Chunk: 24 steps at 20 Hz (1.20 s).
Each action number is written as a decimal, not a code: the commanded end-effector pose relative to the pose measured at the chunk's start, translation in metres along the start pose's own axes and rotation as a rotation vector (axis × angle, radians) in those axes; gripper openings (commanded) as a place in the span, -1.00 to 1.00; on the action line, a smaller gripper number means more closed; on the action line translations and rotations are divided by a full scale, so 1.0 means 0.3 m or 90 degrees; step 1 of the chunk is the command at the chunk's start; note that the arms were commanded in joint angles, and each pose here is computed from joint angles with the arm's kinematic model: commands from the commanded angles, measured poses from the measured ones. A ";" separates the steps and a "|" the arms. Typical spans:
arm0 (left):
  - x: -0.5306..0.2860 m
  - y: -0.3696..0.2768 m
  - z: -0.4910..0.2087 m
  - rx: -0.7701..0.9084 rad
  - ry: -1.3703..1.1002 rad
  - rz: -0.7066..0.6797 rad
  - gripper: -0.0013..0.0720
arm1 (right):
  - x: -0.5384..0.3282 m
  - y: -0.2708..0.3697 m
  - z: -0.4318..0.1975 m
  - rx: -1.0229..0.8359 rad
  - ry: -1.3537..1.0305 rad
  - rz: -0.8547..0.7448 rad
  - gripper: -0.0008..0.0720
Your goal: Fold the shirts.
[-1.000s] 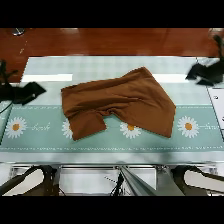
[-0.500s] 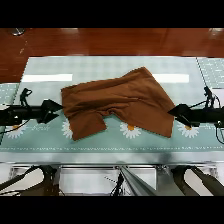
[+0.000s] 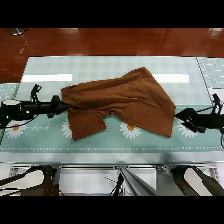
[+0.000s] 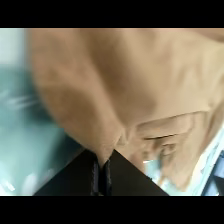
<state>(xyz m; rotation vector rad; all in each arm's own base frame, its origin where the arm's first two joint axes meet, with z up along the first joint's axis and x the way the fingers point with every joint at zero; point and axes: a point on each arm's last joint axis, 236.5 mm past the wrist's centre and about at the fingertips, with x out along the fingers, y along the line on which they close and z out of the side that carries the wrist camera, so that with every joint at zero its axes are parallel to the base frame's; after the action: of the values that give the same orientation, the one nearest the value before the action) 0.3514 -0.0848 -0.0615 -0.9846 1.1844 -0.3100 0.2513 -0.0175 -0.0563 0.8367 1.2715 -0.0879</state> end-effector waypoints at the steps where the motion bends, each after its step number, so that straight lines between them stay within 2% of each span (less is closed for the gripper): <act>1: -0.023 -0.074 0.042 0.041 -0.003 -0.027 -0.90 | 0.006 -0.078 -0.142 0.045 0.098 -0.020 0.77; 6: -0.013 -0.099 0.037 0.057 0.003 -0.029 -0.89 | 0.119 -0.049 -0.255 0.010 0.156 -0.025 0.77; 10: 0.002 -0.109 0.019 0.068 0.013 -0.029 -0.89 | 0.211 0.038 -0.213 0.017 0.138 0.014 0.76; 11: 0.007 -0.112 0.012 0.077 0.017 -0.028 -0.89 | 0.230 0.061 -0.192 0.010 0.131 0.022 0.61; 12: 0.013 -0.118 0.005 0.084 0.021 -0.029 -0.89 | 0.242 0.084 -0.177 0.003 0.128 0.027 0.09; 13: 0.017 -0.123 -0.001 0.086 0.024 -0.030 -0.89 | 0.246 0.119 -0.156 -0.020 0.125 0.036 -0.68; 14: 0.015 -0.131 0.002 0.087 0.023 -0.034 -0.89 | 0.234 0.167 -0.126 -0.055 0.116 0.052 -0.92; 17: -0.064 -0.313 0.043 0.151 0.005 -0.116 -0.90 | 0.067 0.379 0.045 -0.164 0.067 0.097 -0.92; 19: -0.200 -0.561 0.132 0.218 -0.081 -0.204 -0.90 | -0.149 0.560 0.206 -0.252 -0.021 0.110 -0.92; 21: -0.428 -0.864 0.219 0.330 -0.209 -0.271 -0.90 | -0.441 0.755 0.346 -0.333 -0.160 0.120 -0.92; 24: -0.772 -1.185 0.225 0.487 -0.378 -0.268 -0.90 | -0.875 0.936 0.377 -0.440 -0.350 0.101 -0.92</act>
<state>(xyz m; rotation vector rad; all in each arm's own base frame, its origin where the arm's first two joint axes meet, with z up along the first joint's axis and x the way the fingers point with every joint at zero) 0.4326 -0.1084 0.2357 -0.6999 0.5250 -0.6977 0.4077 0.0272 0.1966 0.4381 0.8524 0.2706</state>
